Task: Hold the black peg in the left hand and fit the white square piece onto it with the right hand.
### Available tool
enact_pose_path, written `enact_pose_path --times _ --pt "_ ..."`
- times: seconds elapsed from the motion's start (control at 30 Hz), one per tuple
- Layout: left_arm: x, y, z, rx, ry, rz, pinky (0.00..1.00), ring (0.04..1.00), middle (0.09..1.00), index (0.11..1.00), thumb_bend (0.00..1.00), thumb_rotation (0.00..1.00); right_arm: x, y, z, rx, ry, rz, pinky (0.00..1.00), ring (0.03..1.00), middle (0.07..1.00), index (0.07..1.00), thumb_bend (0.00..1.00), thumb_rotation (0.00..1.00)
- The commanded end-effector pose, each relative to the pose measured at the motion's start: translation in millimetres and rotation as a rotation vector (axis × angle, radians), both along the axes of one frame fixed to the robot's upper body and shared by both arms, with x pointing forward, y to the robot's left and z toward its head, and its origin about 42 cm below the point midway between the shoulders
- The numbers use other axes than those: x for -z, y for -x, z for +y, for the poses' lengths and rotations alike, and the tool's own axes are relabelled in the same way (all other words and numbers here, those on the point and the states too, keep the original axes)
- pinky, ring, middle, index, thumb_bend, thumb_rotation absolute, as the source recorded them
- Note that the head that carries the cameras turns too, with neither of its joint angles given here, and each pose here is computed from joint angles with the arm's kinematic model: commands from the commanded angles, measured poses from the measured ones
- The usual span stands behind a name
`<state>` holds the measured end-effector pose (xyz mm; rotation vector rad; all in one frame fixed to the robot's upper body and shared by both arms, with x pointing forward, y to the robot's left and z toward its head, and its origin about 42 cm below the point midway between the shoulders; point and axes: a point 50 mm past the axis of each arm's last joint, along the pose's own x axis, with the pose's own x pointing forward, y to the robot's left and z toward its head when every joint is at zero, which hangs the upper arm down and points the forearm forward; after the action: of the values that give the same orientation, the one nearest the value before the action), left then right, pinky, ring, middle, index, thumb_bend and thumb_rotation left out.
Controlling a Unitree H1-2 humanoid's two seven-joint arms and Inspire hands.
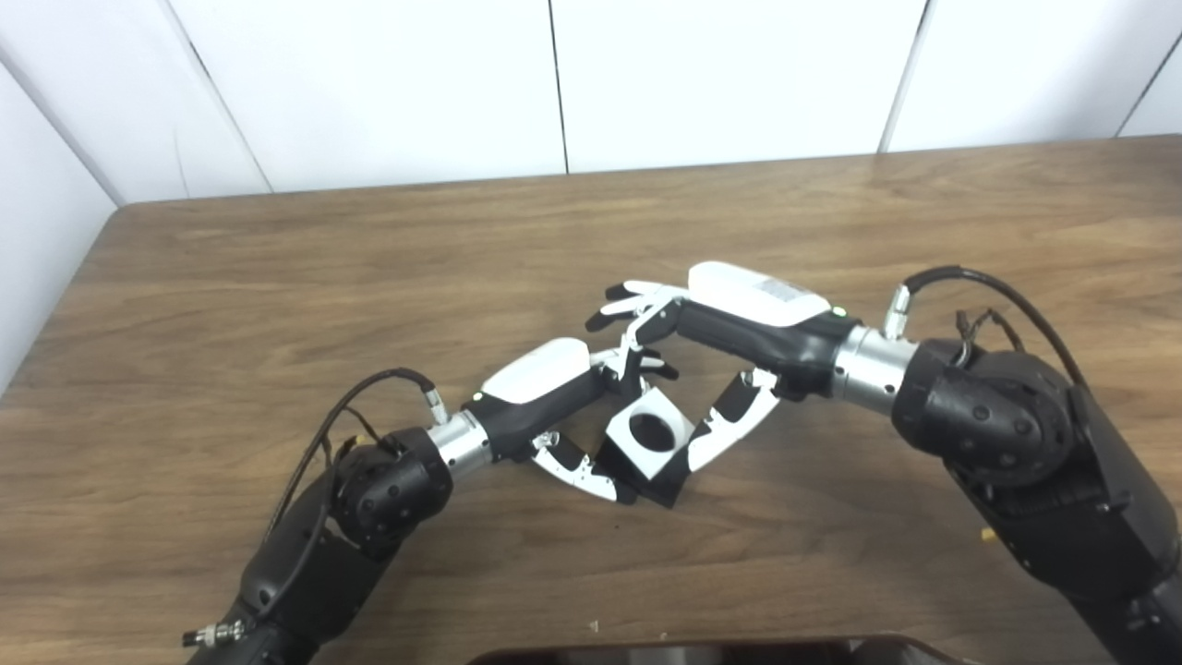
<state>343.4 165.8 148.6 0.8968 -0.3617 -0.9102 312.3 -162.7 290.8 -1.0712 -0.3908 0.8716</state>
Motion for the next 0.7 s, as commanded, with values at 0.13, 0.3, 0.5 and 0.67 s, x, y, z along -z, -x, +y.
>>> enact_pose_path --times 0.13,0.3,0.5,0.67 --pt "32 8 7 -0.021 -0.14 0.098 0.84 0.935 0.883 0.49 0.52 0.08 -33 -7 9 -0.061 0.053 -0.127 0.9 0.965 0.881 0.479 0.52 0.15" --pt "31 8 6 -0.026 -0.145 0.106 0.87 0.942 0.886 0.491 0.52 0.08 -37 -9 10 -0.074 0.076 -0.13 0.89 0.958 0.879 0.479 0.52 0.15" --pt "30 9 6 -0.029 -0.142 0.102 0.86 0.937 0.885 0.49 0.52 0.08 -35 -8 9 -0.074 0.092 -0.111 0.92 0.961 0.879 0.479 0.52 0.15" --pt "30 9 7 -0.03 -0.148 0.106 0.86 0.941 0.889 0.491 0.52 0.08 -30 -7 7 -0.077 0.108 -0.098 0.93 0.961 0.877 0.479 0.52 0.15"
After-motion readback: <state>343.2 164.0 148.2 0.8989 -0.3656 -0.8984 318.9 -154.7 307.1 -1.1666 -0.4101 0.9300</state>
